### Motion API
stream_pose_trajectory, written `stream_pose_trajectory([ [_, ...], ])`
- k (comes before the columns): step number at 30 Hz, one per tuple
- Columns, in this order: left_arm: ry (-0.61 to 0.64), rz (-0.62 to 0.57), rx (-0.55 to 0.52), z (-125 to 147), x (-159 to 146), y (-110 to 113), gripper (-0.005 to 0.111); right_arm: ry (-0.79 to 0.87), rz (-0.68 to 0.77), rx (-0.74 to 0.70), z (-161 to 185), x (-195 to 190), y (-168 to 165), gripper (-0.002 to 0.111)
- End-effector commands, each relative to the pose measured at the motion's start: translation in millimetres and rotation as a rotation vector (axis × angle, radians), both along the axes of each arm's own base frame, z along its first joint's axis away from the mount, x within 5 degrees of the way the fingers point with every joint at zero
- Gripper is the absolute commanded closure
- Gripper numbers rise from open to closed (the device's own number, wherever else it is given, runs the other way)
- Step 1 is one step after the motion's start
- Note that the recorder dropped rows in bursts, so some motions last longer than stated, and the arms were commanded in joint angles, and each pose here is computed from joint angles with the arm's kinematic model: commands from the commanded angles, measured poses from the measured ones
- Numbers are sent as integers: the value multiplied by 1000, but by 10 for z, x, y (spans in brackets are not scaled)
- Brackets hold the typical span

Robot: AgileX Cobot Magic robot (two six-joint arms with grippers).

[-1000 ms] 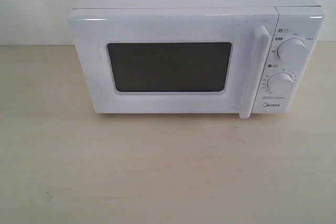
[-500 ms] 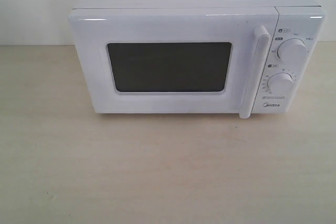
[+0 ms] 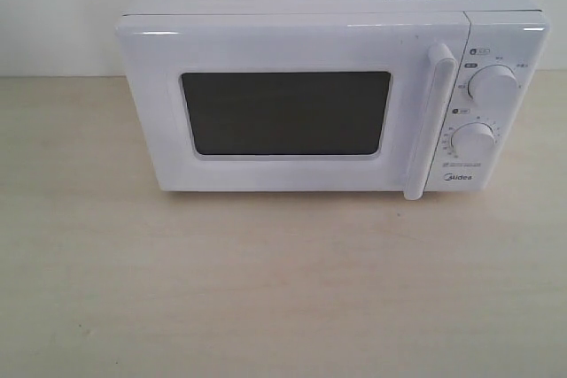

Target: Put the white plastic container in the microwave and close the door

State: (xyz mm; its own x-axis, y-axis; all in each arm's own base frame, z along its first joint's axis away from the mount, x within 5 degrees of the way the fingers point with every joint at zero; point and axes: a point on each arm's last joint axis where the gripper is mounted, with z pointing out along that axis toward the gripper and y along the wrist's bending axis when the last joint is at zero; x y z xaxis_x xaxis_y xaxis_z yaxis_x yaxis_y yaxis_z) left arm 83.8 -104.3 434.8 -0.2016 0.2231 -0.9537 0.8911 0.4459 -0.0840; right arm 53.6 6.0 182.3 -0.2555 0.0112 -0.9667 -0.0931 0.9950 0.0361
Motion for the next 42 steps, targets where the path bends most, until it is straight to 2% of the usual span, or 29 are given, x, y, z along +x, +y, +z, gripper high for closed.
stream_pose_trajectory([
  [1,-1,-5,-14,19,-21,2,102,-11,1,10,10,-2,2,109],
  [3,-1,-5,-14,19,-21,2,102,-16,-3,-41,9,0,-13,109],
  [7,-1,-5,-14,19,-21,2,102,-33,-19,-238,15,5,-72,109],
  [17,-1,-5,-14,19,-21,2,102,-24,-2,-29,17,1,-10,109],
  [31,-3,-4,-15,20,-19,2,102,-25,-2,-18,20,2,-7,109],
  [36,-3,-4,-15,20,-19,2,102,-16,-22,72,20,2,-5,109],
  [42,-3,-4,-15,20,-19,2,102,-16,-22,72,20,2,-5,109],
])
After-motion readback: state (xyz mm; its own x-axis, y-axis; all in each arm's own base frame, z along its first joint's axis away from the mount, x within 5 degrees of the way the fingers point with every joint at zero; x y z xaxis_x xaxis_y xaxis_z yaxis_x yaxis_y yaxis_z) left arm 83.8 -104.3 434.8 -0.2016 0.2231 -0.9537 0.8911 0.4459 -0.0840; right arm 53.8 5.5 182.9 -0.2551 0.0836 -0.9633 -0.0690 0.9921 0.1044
